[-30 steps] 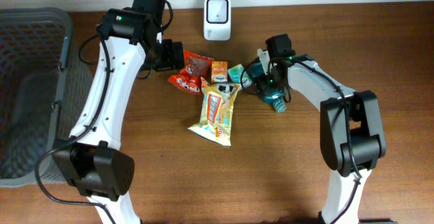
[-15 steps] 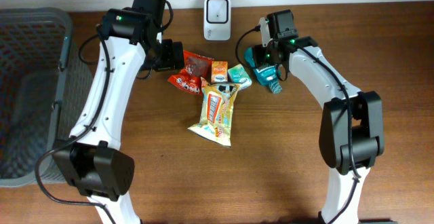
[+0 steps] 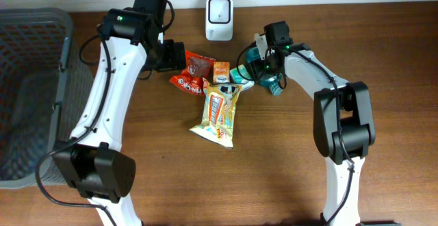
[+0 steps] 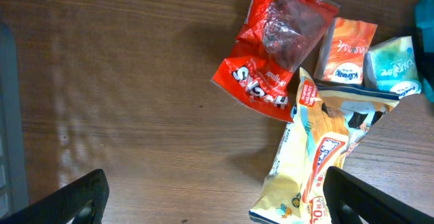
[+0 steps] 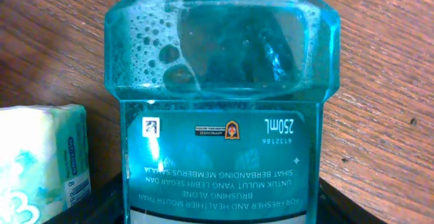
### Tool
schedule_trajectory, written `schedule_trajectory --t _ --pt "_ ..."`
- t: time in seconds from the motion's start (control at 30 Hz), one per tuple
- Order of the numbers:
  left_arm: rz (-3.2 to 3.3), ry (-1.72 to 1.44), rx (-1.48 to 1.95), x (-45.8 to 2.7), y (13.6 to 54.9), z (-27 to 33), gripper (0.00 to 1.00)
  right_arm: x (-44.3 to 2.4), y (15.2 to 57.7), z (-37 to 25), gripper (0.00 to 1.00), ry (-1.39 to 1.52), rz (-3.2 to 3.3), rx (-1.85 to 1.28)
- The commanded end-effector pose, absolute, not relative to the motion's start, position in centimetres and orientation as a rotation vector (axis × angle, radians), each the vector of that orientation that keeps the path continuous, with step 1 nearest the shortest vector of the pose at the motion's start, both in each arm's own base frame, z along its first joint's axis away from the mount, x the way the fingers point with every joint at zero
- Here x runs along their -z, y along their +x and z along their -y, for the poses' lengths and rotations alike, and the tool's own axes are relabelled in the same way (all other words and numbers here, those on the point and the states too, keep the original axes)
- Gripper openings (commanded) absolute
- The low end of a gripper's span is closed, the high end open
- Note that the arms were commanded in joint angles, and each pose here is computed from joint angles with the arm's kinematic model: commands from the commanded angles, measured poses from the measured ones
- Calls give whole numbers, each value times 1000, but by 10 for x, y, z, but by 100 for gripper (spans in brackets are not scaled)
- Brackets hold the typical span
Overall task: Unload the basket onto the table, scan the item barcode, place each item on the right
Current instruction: 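Lift the teal mouthwash with the right gripper to the white scanner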
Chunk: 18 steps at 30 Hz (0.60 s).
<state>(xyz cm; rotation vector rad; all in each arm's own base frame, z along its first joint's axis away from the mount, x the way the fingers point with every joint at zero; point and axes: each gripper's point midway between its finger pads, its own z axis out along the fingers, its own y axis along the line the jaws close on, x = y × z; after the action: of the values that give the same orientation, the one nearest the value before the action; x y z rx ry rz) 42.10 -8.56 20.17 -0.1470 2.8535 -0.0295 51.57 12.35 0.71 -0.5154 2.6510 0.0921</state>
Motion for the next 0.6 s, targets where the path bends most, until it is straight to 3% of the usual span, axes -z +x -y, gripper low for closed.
schedule_trajectory --t 0.0,0.27,0.57 --pt "-2853 -161 31 -201 421 86 99 -13 523 -131 65 -545 -2607 -116" --pt "-2853 -161 31 -201 421 86 99 -35 535 -134 55 -498 -2564 -126" --pt "-2853 -162 31 -201 421 86 99 -99 568 -154 55 -331 -2458 -207"
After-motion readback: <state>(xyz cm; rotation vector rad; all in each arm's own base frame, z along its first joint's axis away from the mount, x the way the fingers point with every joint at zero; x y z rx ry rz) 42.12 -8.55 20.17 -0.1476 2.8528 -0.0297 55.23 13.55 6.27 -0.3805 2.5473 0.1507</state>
